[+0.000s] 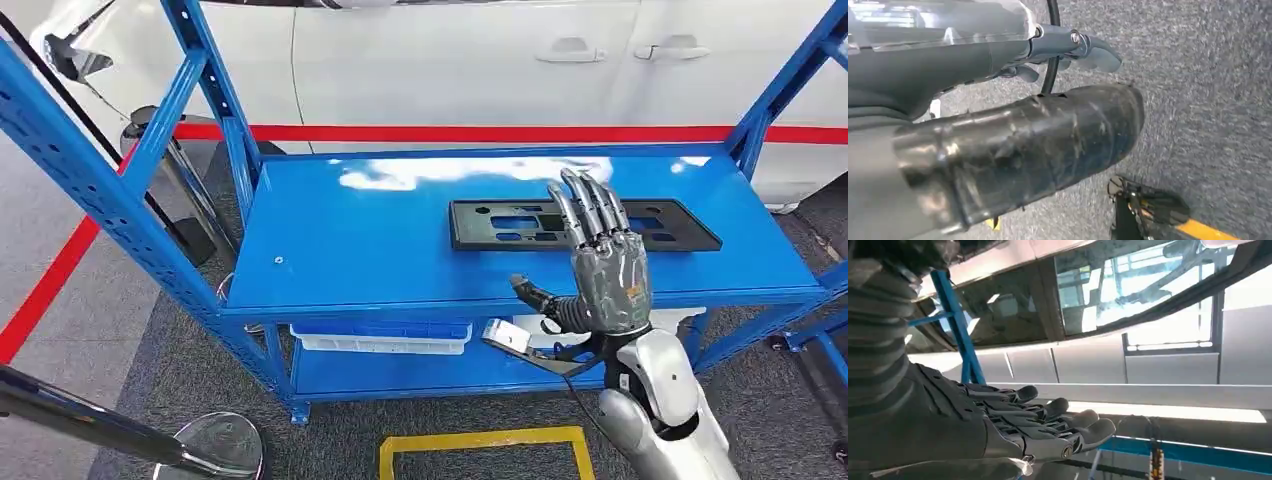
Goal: Take the parts from the cabinet and place them on the table.
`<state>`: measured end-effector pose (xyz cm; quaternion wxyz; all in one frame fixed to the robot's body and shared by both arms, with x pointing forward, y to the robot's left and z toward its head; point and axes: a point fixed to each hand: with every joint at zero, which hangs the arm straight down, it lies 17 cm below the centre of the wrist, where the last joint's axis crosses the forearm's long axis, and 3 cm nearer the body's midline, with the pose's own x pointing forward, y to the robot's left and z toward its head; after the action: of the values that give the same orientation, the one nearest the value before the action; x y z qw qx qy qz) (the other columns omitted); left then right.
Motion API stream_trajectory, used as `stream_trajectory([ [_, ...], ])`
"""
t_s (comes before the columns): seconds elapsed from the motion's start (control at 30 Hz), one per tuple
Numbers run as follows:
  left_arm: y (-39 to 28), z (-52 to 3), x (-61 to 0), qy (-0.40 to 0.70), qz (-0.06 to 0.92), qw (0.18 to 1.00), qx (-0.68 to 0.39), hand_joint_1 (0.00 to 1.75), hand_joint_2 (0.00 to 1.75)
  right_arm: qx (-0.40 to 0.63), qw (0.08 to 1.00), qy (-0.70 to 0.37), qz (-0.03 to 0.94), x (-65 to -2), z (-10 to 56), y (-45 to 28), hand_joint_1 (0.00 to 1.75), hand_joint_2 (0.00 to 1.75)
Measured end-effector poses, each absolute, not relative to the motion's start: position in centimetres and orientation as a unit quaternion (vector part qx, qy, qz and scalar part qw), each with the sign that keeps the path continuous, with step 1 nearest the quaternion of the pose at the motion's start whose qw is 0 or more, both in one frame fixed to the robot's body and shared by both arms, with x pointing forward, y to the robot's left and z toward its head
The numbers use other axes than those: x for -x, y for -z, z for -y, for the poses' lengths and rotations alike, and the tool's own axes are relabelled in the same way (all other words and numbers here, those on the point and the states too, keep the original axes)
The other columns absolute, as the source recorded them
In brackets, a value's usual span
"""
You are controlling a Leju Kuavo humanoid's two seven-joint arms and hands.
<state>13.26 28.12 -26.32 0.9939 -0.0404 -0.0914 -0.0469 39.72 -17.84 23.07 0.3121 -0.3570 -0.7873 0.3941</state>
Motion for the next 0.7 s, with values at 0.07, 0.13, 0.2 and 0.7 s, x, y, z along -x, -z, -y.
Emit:
stream_trajectory([
  [0.07,26.2,-27.9,-13.5,0.046,0.089,0.994,0.044,0.00,0.00,0.362,0.311,-0.403,0.781,-40.4,17.4,-22.5,0.00,1.75],
  [0.13,26.1,-27.6,-13.8,0.045,0.089,0.994,0.049,0.00,0.00,0.363,0.314,-0.411,0.775,-40.8,17.2,-22.0,0.00,1.75],
  [0.2,26.0,-27.4,-14.0,0.046,0.086,0.994,0.053,0.00,0.00,0.366,0.316,-0.414,0.771,-41.8,17.1,-21.9,0.00,1.75],
  [0.7,24.9,-27.0,-17.7,0.050,0.085,0.994,0.054,0.00,0.00,0.383,0.386,-0.528,0.653,-52.0,17.3,-13.3,0.00,1.75],
])
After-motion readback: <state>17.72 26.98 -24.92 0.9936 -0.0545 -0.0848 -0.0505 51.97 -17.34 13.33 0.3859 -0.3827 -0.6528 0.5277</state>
